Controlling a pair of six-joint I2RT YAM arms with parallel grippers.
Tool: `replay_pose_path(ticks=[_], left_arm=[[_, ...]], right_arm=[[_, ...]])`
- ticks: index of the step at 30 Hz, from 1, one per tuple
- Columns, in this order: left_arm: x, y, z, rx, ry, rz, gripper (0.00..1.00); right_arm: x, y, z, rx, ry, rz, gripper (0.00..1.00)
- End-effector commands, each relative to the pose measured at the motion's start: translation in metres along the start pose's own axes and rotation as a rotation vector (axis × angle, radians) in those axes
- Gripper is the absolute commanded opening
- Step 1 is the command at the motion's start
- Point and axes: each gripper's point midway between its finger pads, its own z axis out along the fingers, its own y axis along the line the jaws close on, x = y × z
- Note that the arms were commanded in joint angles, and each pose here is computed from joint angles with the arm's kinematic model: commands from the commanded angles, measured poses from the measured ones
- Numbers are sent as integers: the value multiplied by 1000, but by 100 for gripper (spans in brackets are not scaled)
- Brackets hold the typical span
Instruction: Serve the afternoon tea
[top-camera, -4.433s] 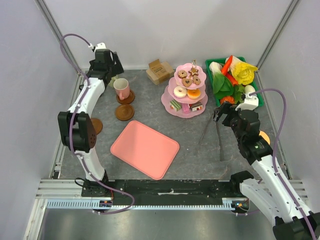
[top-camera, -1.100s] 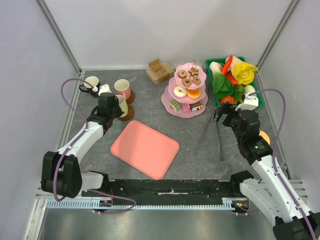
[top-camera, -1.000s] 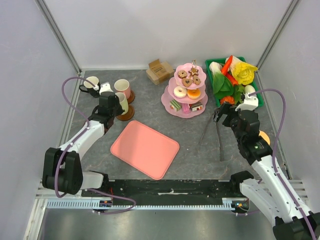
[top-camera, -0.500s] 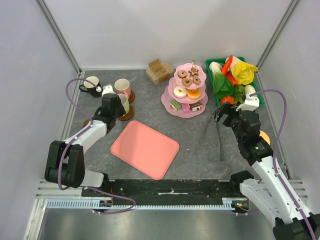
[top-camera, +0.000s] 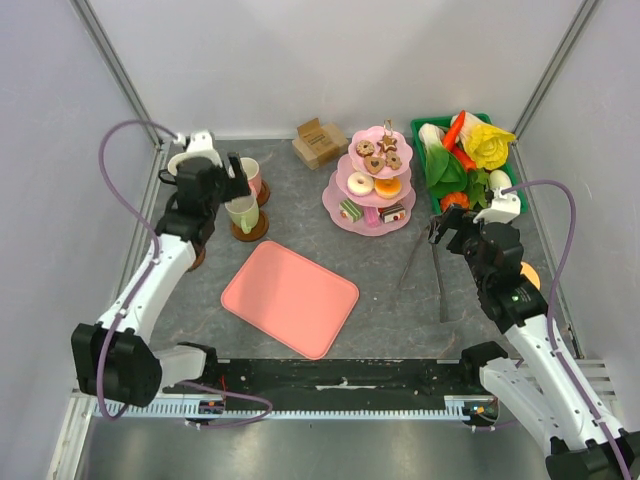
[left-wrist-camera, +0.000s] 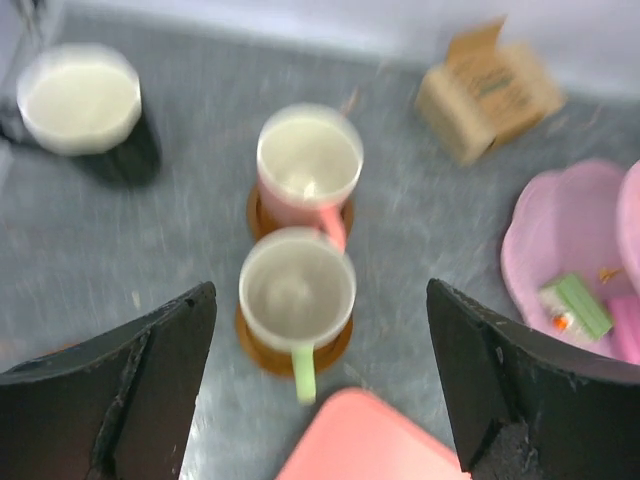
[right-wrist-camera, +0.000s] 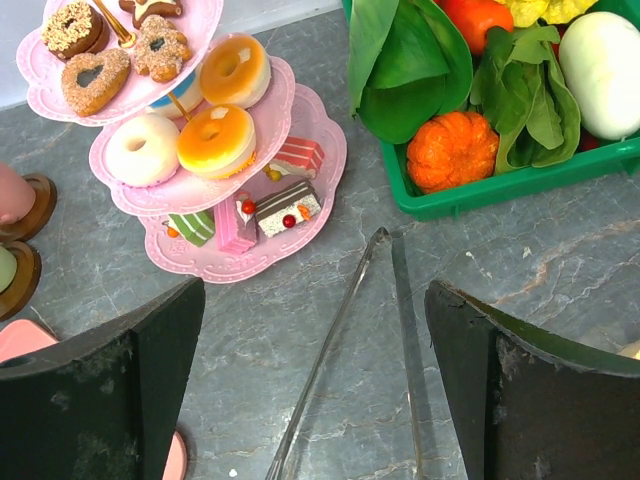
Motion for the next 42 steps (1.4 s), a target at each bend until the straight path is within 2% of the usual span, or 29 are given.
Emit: replay_pose_path(ticks=[1, 2, 4, 6, 10, 14, 23, 33, 35, 39, 42], left_arm=[[-89, -13, -9, 98, -83, 244, 92], [-101, -8, -8, 121, -81, 285, 92], [-109, -13, -7, 296, -49, 357, 92], [-111, 8, 1, 315, -1, 403, 95], [-108, 62, 25, 185, 84, 474, 95], [-102, 79, 46, 264, 95, 455, 95], [-78, 125, 103, 282, 263, 436, 95], [-75, 165, 134, 130, 263, 475, 95], [-73, 166, 140, 141, 262, 496, 99], [-67, 161, 151, 214, 282, 487, 100], [-59, 168, 166, 199, 303, 462, 99]], right_arm=[[-10, 0, -2, -1, -39, -1, 98], [-10, 1, -2, -4, -38, 1, 98], [-8, 1, 0, -6, -33, -1, 98], [-6, 1, 2, -2, -22, -8, 98], [-1, -3, 7, 23, -2, -22, 98], [7, -8, 14, 52, 27, -35, 98], [11, -19, 22, 125, 48, -65, 98], [23, -28, 33, 176, 91, -95, 98], [24, -28, 32, 178, 95, -98, 98], [24, -33, 31, 201, 91, -103, 98], [24, -36, 31, 217, 93, -108, 98]])
